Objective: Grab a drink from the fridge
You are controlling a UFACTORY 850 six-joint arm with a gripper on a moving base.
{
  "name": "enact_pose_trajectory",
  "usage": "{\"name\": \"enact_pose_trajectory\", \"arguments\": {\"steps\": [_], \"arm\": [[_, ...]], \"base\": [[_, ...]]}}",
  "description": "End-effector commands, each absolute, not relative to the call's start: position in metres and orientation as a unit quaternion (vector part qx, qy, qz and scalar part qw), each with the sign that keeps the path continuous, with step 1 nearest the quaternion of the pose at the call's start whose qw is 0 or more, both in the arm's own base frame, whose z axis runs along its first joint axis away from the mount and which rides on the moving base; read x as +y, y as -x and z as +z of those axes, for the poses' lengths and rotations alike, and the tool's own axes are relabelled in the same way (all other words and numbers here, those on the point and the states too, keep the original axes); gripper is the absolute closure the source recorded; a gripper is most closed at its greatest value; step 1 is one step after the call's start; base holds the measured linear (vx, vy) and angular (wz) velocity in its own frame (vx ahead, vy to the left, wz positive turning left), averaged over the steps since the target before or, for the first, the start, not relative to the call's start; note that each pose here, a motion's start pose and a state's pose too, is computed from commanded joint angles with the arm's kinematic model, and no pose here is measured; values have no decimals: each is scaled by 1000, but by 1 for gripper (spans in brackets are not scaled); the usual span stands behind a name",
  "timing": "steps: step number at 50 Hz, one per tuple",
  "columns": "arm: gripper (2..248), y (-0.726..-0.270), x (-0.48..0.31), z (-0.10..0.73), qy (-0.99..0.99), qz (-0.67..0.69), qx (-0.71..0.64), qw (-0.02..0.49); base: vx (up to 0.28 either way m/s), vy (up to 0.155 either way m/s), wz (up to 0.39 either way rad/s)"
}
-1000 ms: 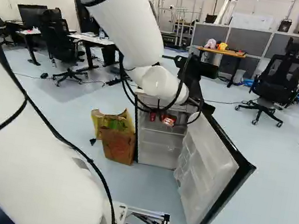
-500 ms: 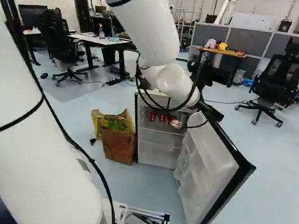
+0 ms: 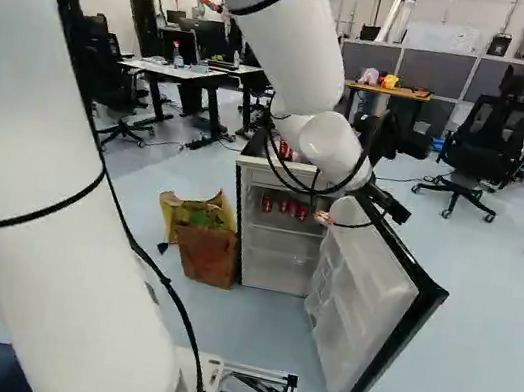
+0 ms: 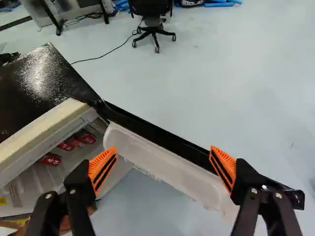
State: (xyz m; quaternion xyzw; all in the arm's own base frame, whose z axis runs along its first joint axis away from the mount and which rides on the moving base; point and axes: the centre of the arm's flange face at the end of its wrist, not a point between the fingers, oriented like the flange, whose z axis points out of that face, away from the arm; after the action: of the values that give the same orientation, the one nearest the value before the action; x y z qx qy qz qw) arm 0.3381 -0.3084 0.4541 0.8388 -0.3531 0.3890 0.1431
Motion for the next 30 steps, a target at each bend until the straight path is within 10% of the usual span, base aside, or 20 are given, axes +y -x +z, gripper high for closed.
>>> {"name": "enact_pose_trajectory", "arguments": {"steps": [30], "arm": [[3, -345, -361, 450, -818, 364, -424, 134]], "base": [[0, 0, 0]]}}
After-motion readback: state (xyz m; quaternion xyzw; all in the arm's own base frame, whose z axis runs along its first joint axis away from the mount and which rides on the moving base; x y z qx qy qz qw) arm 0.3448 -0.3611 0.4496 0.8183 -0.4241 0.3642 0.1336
